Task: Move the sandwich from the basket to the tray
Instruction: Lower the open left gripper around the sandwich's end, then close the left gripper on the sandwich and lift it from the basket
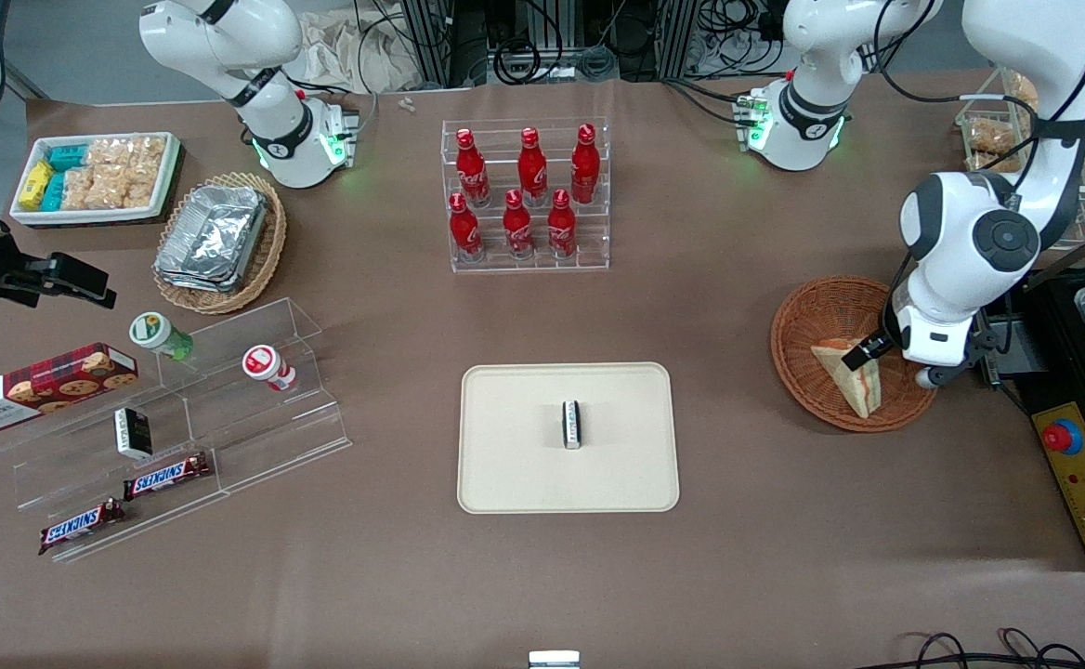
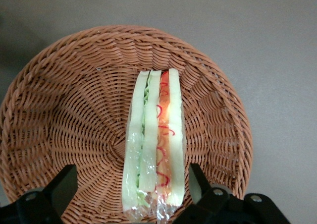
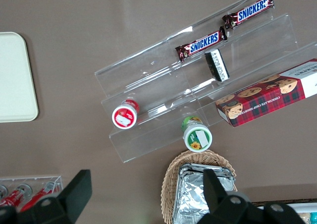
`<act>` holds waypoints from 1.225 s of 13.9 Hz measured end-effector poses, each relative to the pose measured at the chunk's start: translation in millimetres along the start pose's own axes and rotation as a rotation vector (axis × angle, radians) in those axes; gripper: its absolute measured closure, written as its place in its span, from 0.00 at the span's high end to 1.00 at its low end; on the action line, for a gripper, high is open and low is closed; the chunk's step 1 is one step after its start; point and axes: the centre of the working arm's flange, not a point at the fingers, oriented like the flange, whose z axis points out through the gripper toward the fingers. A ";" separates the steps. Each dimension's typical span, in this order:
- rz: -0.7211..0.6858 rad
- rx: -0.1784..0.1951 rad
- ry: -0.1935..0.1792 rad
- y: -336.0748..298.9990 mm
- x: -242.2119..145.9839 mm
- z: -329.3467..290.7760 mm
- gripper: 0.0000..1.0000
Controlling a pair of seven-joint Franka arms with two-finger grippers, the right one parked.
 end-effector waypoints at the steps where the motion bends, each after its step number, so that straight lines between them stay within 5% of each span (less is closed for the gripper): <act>1: -0.005 -0.006 0.002 -0.1 -1.1 4.3 1.00; 7: -0.013 -0.034 0.000 -0.6 -8.7 36.0 1.00; 13: -0.014 -0.042 0.004 -0.5 -9.6 40.3 0.41; 17: -0.025 -0.053 0.022 3.6 -8.5 32.6 0.31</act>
